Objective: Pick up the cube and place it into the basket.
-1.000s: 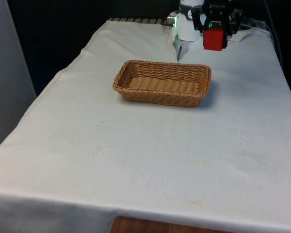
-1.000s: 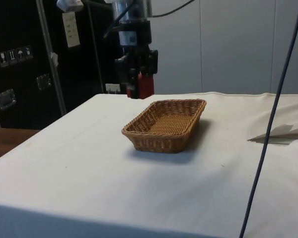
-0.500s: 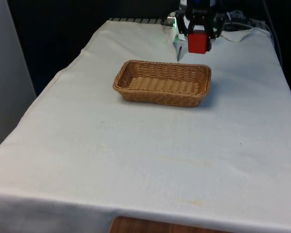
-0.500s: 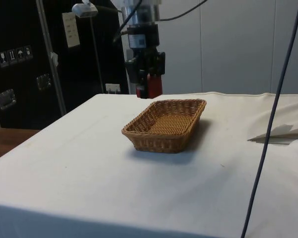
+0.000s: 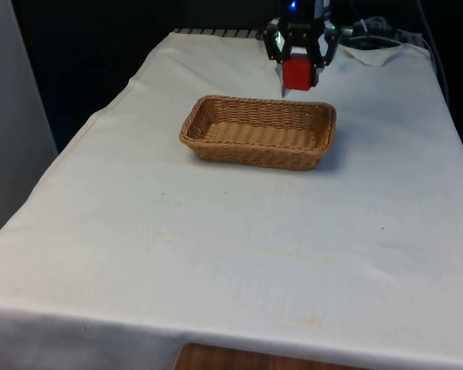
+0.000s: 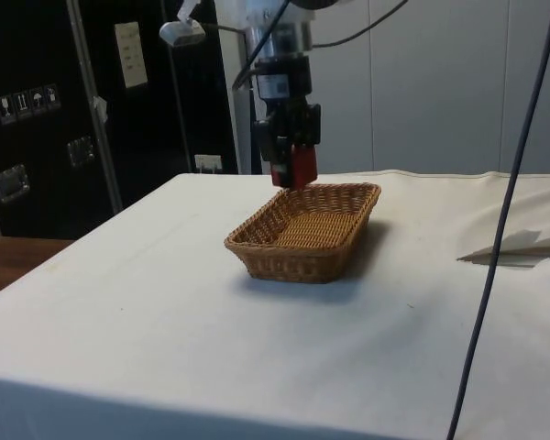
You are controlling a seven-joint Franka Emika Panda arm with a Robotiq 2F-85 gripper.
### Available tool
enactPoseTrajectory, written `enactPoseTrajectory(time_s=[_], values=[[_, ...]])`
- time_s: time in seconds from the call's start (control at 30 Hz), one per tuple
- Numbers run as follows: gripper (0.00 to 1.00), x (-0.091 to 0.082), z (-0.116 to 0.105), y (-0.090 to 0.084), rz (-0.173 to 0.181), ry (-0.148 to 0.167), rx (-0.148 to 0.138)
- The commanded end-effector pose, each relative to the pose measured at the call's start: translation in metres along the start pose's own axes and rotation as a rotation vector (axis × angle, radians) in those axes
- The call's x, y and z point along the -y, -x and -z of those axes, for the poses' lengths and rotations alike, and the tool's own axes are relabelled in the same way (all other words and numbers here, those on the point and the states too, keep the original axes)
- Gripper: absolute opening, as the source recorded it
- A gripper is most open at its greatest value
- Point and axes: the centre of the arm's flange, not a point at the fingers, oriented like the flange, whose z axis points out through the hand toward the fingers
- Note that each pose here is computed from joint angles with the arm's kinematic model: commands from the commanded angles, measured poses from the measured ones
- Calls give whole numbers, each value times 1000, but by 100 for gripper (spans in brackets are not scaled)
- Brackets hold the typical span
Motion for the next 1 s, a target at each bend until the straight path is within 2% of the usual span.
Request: enactPoseTrajectory(time_s=[0.0,0.07,0.1,0.33,0.67,0.7,0.87,0.97], values=[[0,-4,-3,-2,2,-2,-7],[0,-8,-4,-2,4,2,3],[0,-13,-8,-4,4,0,-3],[0,-34,-20,-12,5,8,0],[0,-52,-28,-16,7,21,5],[0,-49,-27,-15,6,19,11],[0,-61,-32,-17,10,23,9],[0,-61,-32,-17,10,25,15]])
